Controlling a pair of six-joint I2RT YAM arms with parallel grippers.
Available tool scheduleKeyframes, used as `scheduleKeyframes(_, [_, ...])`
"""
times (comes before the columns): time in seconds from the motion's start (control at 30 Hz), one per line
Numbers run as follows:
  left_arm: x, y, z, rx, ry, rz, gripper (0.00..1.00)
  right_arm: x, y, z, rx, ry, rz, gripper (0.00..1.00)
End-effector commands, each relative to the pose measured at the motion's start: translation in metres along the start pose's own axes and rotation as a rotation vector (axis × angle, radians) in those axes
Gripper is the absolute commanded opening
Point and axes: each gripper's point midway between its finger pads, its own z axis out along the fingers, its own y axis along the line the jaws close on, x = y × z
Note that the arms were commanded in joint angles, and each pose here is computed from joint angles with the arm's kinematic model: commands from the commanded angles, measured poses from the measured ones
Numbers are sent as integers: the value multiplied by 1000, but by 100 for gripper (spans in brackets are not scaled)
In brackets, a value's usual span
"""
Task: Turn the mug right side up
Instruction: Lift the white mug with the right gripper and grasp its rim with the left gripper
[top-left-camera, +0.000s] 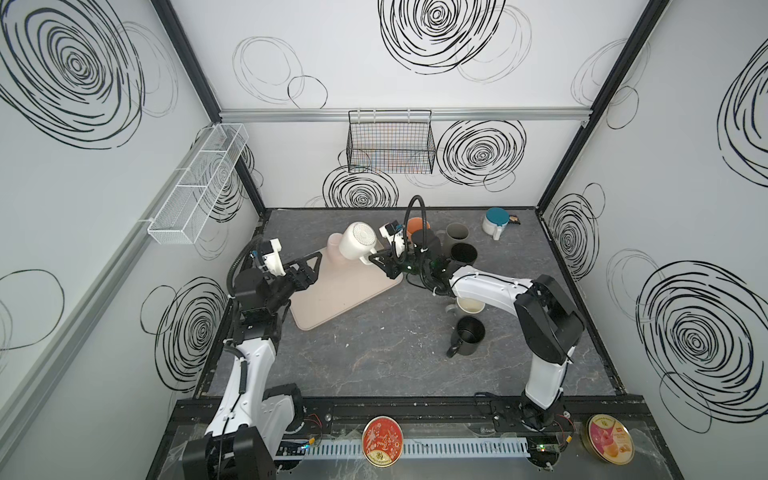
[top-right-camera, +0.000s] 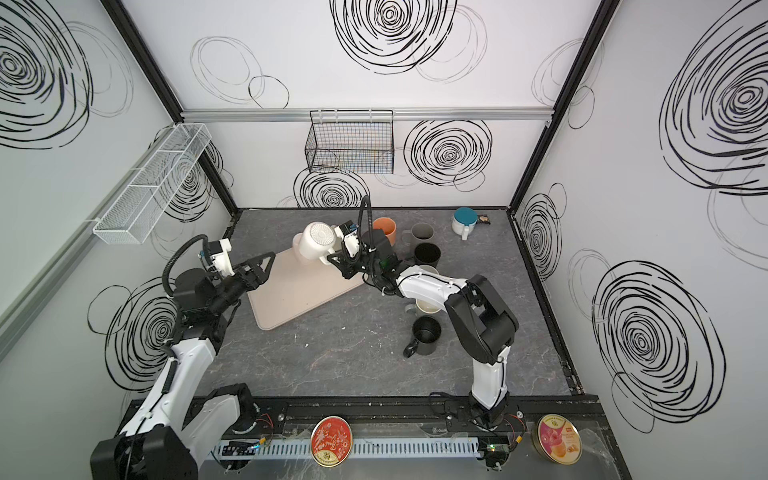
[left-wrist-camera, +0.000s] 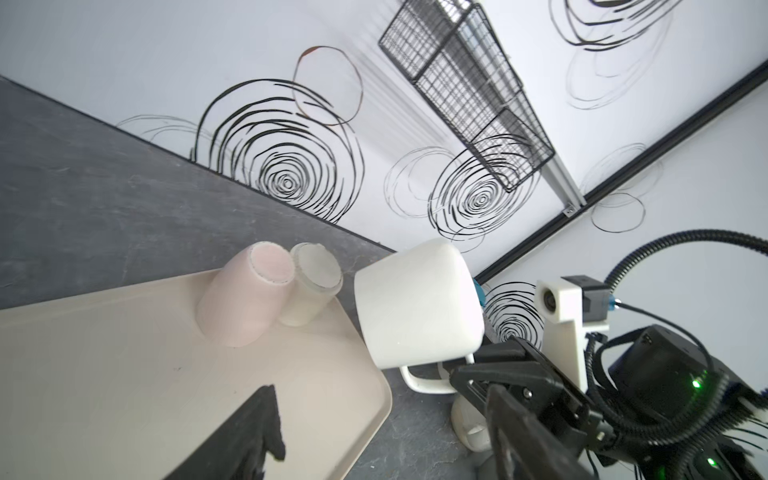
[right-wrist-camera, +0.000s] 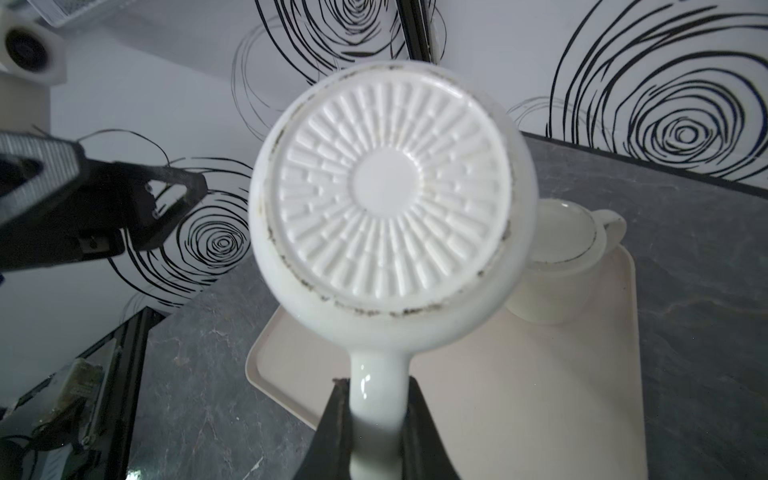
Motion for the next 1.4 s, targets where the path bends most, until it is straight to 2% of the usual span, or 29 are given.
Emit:
scheduleKeyframes(0.0, [-14,-44,1,158,-113,80,83,-93,66,-36,-198,-279,-88,0])
scheduleKeyframes(0.2, [-6,-94,7,355,-158,111,84,-124,91,-63,-282,-377,-86,0])
scheduleKeyframes(0.5, [-25,-133,0,552,-218,69,84,-143,121,-95,-398,-436,-68,0])
scheduleKeyframes(0.73, [-32,-159,-6,708,-236,22,77,-150,136,-109,-488,-465,-35,0])
scheduleKeyframes(1.0, [-29,-180,5,769,-204,26,69,-152,142,-111,-536,-459,-12,0])
scheduleKeyframes(1.17, [-30,-199,6,827,-187,46,56,-148,141,-108,-542,-447,7,0])
scheduleKeyframes(1.37, [-37,-214,0,881,-179,48,18,-147,134,-105,-520,-431,21,0])
